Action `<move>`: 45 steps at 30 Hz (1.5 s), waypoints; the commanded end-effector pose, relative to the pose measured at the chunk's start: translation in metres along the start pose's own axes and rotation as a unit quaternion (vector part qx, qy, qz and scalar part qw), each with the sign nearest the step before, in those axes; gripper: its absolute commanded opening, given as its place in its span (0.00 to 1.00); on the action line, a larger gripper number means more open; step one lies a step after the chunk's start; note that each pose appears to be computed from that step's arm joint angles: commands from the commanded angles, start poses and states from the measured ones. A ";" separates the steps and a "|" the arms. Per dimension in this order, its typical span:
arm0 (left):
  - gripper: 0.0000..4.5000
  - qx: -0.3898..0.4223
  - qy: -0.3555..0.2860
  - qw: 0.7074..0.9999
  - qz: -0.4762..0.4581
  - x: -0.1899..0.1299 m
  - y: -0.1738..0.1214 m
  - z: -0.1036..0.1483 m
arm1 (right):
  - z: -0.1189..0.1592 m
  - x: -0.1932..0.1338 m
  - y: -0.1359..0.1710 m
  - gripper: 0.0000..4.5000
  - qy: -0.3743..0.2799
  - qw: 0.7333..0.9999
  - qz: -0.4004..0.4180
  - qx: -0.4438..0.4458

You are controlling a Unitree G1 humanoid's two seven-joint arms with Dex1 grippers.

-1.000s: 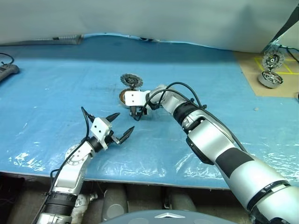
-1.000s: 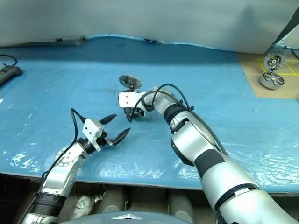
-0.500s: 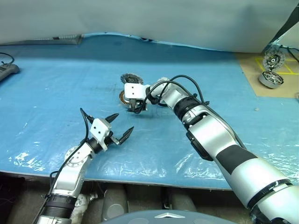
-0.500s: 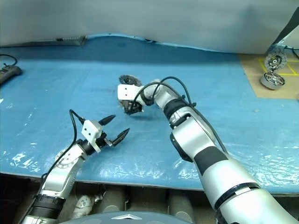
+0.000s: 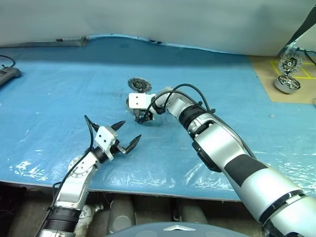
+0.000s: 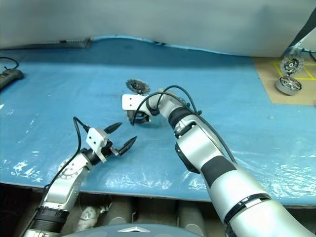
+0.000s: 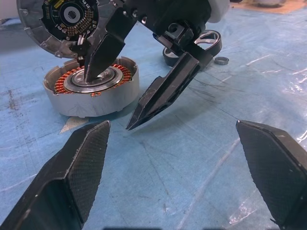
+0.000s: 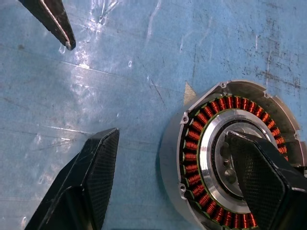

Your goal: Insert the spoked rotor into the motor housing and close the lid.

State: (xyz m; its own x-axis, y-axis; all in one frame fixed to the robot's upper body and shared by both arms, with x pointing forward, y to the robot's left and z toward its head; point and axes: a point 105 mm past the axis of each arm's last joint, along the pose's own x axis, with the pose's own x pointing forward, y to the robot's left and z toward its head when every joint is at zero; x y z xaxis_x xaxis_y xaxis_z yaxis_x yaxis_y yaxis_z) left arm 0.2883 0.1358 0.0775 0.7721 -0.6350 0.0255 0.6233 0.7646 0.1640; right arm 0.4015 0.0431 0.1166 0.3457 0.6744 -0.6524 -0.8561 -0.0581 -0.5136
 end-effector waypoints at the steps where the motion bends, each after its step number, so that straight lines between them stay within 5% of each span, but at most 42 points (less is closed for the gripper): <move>1: 1.00 0.011 -0.023 1.000 0.003 0.000 0.000 0.011 | 0.007 -0.005 -0.009 0.85 -0.022 1.000 -0.018 0.011; 24: 1.00 0.013 -0.021 1.000 0.001 0.000 0.000 0.012 | -0.021 0.007 0.008 0.85 0.050 0.999 -0.009 0.006; 31: 1.00 0.013 -0.021 1.000 0.007 -0.001 0.001 0.011 | -0.034 0.009 0.012 0.45 0.083 0.996 -0.011 0.015; 45: 1.00 0.014 -0.021 1.000 0.011 -0.002 0.003 0.011 | -0.062 -0.004 0.025 0.44 0.094 0.994 0.039 0.048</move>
State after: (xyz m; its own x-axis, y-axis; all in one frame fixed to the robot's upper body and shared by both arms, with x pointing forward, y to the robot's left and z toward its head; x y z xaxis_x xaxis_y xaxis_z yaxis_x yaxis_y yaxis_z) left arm 0.2885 0.1369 0.0767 0.7838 -0.6204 0.0283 0.6090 0.7767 0.1605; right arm 0.4095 0.0216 0.1082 0.3981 0.6008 -0.6932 -0.8508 -0.0408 -0.5239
